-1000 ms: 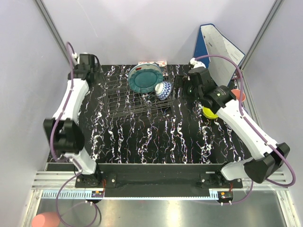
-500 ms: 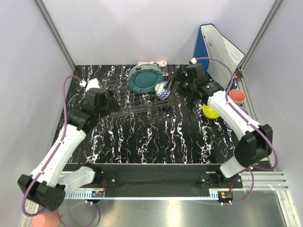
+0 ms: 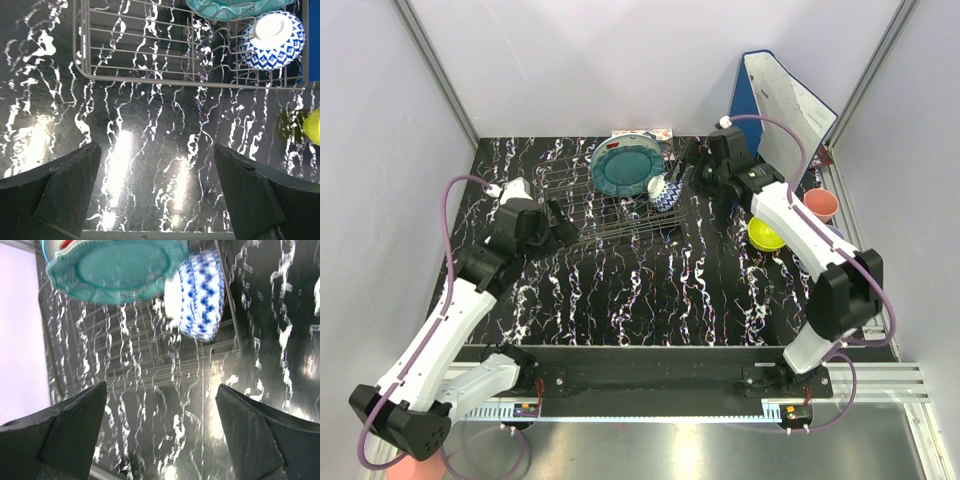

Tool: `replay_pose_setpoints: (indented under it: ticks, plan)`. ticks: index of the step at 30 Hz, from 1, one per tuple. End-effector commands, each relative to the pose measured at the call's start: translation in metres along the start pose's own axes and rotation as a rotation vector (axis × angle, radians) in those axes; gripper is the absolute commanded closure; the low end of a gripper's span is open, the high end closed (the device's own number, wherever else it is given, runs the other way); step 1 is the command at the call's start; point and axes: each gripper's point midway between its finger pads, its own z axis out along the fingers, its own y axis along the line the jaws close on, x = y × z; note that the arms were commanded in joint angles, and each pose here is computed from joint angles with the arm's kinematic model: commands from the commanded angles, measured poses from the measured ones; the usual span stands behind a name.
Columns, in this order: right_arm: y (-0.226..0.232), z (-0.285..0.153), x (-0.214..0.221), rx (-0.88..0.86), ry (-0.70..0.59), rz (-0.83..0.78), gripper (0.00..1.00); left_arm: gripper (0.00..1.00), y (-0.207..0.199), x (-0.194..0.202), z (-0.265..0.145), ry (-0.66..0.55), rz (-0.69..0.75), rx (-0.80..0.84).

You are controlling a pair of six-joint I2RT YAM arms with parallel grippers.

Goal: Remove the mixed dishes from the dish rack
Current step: Pick up the bowl from the dish rack.

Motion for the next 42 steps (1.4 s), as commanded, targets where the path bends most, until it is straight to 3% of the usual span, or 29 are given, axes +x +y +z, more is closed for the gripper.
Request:
replay_pose_setpoints:
  ticks: [1,5,14,21,31,42]
  plan:
    - [0.002,0.014,-0.02,0.034,-0.032,-0.113,0.05,0.01,-0.01,0.003,0.004,0.014,-0.029,0.035]
    - [-0.016,0.037,-0.017,0.106,-0.022,-0.145,0.14,0.01,-0.007,0.007,0.007,0.024,-0.017,0.022]
    - [-0.032,0.077,-0.006,0.128,-0.006,-0.154,0.16,0.01,0.005,0.015,0.017,0.034,0.011,-0.037]
    - [-0.012,0.079,-0.02,0.065,-0.089,-0.142,0.17,0.01,0.005,0.016,0.02,0.044,0.02,-0.041]
    - [0.003,0.079,-0.011,0.054,-0.102,-0.15,0.16,0.01,0.012,0.028,0.023,0.072,0.019,-0.055]
    - [-0.018,0.103,-0.003,0.124,-0.099,-0.163,0.16,0.01,0.015,0.037,0.024,0.094,0.021,-0.056]
